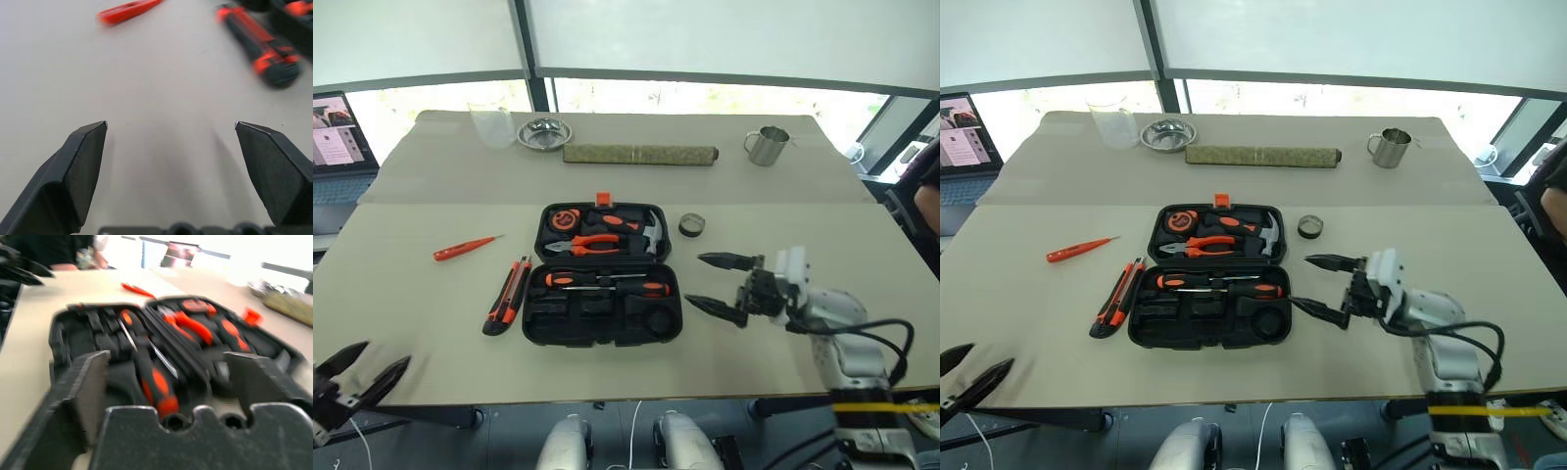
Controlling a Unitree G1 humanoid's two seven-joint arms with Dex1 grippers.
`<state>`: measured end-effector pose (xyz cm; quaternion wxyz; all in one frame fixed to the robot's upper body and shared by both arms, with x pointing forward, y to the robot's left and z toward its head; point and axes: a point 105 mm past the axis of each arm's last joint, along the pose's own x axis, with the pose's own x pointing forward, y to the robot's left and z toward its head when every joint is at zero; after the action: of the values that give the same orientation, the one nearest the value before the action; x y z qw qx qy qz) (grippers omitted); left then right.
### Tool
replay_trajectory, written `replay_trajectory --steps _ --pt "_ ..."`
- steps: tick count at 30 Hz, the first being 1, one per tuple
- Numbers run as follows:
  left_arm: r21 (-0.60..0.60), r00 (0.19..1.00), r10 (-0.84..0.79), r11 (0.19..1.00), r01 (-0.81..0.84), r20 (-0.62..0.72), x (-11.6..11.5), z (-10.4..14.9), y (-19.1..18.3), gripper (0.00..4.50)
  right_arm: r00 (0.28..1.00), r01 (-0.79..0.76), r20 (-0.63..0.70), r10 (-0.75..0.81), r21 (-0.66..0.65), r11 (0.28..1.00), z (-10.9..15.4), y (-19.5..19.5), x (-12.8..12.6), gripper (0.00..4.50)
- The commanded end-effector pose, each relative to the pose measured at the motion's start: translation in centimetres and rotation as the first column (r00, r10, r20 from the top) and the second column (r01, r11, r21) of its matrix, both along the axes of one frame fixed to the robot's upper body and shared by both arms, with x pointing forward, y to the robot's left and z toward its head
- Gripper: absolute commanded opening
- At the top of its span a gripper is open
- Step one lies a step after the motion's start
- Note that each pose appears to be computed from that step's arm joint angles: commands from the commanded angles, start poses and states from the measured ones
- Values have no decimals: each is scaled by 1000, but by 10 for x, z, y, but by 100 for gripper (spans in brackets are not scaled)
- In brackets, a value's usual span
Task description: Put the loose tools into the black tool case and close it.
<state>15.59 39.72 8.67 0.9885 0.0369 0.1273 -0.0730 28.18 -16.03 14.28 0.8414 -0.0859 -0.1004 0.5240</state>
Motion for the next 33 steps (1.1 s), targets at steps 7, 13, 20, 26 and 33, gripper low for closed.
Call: replay_trajectory --steps 7,13,20,26,33 --pt "32 988 -76 997 72 135 111 57 -16 450 992 -22 130 9 98 995 37 19 -19 446" --pt "113 994 -105 988 102 17 182 56 -22 450 988 -29 151 14 94 995 41 29 -19 446" --pt "131 993 -96 986 106 -75 221 44 -35 450 984 25 172 -39 82 996 47 23 -15 446" --pt "107 982 -108 986 126 -153 226 27 -44 450 981 65 177 -79 82 995 48 22 -16 446" --pt "37 962 -210 975 220 -176 221 24 -56 317 980 75 180 -88 78 994 48 23 -17 450"
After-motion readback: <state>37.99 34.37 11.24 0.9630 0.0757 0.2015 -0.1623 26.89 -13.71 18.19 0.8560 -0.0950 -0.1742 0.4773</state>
